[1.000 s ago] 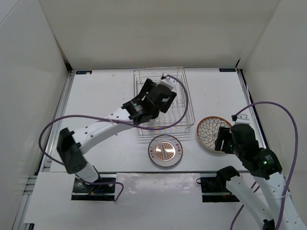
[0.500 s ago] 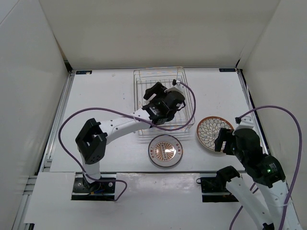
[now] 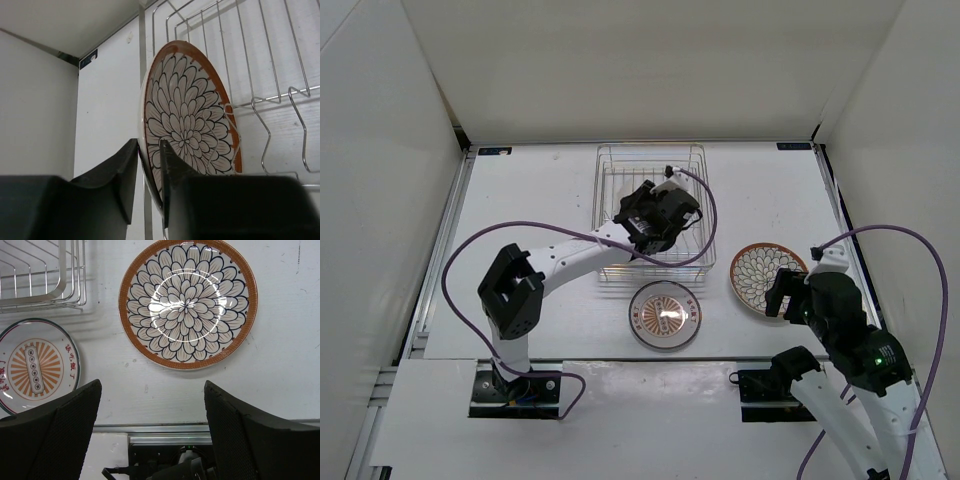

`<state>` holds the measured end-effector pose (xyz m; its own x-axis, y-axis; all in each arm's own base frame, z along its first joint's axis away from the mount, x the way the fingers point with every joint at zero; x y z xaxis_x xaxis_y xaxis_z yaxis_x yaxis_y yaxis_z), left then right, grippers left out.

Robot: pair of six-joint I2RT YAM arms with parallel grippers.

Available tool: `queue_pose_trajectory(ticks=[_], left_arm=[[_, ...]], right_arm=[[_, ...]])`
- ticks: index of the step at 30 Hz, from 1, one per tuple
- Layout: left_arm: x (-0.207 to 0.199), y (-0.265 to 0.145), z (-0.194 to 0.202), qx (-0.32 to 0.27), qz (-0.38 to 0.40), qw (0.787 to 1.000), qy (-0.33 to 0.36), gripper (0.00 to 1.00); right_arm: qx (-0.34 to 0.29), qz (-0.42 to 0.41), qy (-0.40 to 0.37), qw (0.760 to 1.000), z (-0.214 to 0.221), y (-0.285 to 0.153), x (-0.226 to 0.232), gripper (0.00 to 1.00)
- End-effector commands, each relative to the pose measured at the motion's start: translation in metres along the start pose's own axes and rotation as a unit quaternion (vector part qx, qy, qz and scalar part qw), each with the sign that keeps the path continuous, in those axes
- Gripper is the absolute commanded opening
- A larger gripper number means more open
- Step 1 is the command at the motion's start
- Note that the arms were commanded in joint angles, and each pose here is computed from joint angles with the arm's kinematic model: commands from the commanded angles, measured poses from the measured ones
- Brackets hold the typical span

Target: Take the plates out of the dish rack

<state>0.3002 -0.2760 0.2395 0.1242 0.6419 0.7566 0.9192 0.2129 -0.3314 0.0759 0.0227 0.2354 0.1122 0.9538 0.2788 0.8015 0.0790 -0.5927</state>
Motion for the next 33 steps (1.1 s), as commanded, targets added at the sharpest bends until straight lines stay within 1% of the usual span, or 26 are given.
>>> queue_pose_trajectory(ticks=[1,4,5,6,7,9,10,11,12,13,14,16,17,18,19,20,22,23,24,25,26,27,28,30,31,33], left_arm=[[0.008,0.003,-0.008,0.006,-0.011,1.000,-0.010,0.29],[0.007,0.006,-0.013,0.004,-0.024,1.000,-0.002,0.21],[0.009,0.006,-0.019,-0.006,-0.032,0.999,0.007,0.18],[0.008,0.006,-0.021,-0.008,-0.044,0.999,0.012,0.18],[0.006,0.007,-0.028,-0.019,-0.054,0.998,0.002,0.16],[0.002,0.002,-0.029,-0.019,-0.083,0.993,0.077,0.13],[0.000,0.002,-0.046,-0.050,-0.106,0.993,0.021,0.10],[-0.005,0.004,-0.045,-0.050,-0.120,0.989,0.071,0.09],[0.005,-0.006,-0.066,-0.082,-0.159,0.984,0.014,0.06],[-0.013,0.001,-0.065,-0.081,-0.167,0.982,0.040,0.03],[-0.005,-0.005,-0.073,-0.064,-0.189,0.969,0.144,0.01],[0.024,-0.021,-0.104,-0.093,-0.236,0.967,0.023,0.00],[-0.003,-0.010,-0.101,-0.068,-0.250,0.958,0.125,0.00],[0.006,-0.015,-0.114,-0.072,-0.262,0.957,0.104,0.00],[0.002,-0.014,-0.120,-0.069,-0.267,0.957,0.090,0.00],[-0.005,-0.012,-0.119,-0.060,-0.271,0.953,0.118,0.00],[-0.008,-0.011,-0.115,-0.054,-0.267,0.954,0.122,0.00],[-0.002,-0.013,-0.114,-0.062,-0.264,0.957,0.097,0.00],[0.003,-0.017,-0.109,-0.062,-0.260,0.959,0.096,0.00],[-0.003,-0.014,-0.102,-0.057,-0.253,0.959,0.112,0.00],[0.015,-0.021,-0.103,-0.067,-0.251,0.963,0.069,0.00],[0.009,-0.019,-0.096,-0.066,-0.245,0.964,0.084,0.00],[0.010,-0.020,-0.097,-0.070,-0.242,0.965,0.078,0.00],[0.020,-0.022,-0.099,-0.072,-0.245,0.964,0.076,0.00],[0.025,-0.023,-0.099,-0.067,-0.247,0.963,0.088,0.00],[0.030,-0.025,-0.099,-0.070,-0.256,0.961,0.073,0.00]], right_arm=[[-0.022,-0.005,0.000,1.000,-0.006,0.001,0.002,0.85],[-0.020,-0.006,-0.001,1.000,-0.006,0.001,0.003,0.85],[-0.018,-0.006,0.000,1.000,-0.006,0.002,0.003,0.85],[-0.019,-0.006,0.004,1.000,-0.006,0.001,0.003,0.85],[-0.020,-0.007,0.000,1.000,-0.006,0.001,0.003,0.85],[-0.017,-0.006,-0.002,1.000,-0.006,0.002,0.003,0.85],[-0.019,-0.007,-0.002,1.000,-0.006,0.002,0.003,0.85],[-0.019,-0.008,-0.003,1.000,-0.006,0.002,0.003,0.85],[-0.017,-0.012,-0.004,1.000,-0.006,0.002,0.004,0.85],[-0.018,-0.010,-0.005,1.000,-0.006,0.003,0.004,0.85],[-0.017,-0.011,-0.004,1.000,-0.006,0.003,0.004,0.85],[-0.016,-0.011,-0.005,1.000,-0.006,0.003,0.004,0.85],[-0.016,-0.010,-0.004,1.000,-0.006,0.003,0.004,0.85],[-0.018,-0.011,-0.004,1.000,-0.007,0.003,0.004,0.85],[-0.016,-0.012,-0.003,1.000,-0.006,0.003,0.004,0.85],[-0.017,-0.012,-0.003,1.000,-0.006,0.003,0.005,0.85],[-0.018,-0.011,-0.003,1.000,-0.006,0.003,0.004,0.86],[-0.016,-0.011,-0.005,1.000,-0.006,0.003,0.004,0.86],[-0.015,-0.010,-0.005,1.000,-0.006,0.003,0.004,0.86],[-0.016,-0.011,-0.006,1.000,-0.006,0.003,0.004,0.86],[-0.016,-0.012,-0.005,1.000,-0.006,0.003,0.005,0.86],[-0.015,-0.012,-0.006,1.000,-0.005,0.003,0.004,0.86],[-0.014,-0.013,-0.006,1.000,-0.005,0.003,0.004,0.86],[-0.014,-0.015,-0.007,1.000,-0.006,0.003,0.005,0.86],[-0.012,-0.016,-0.008,1.000,-0.005,0.004,0.005,0.86],[-0.014,-0.016,-0.008,1.000,-0.006,0.004,0.005,0.86]])
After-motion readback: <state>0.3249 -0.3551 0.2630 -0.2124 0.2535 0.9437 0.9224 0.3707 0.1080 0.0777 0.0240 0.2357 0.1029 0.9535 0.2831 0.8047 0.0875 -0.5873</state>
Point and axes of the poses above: each gripper's point midway between its finger pads, its own y axis out along the fingers, its own x axis along the line the jaws close on, z = x × y, the point moved 8 cm from there along -y, back along the fingers, and after that the axes turned 11 degrees about y, right-handed, at the moved point
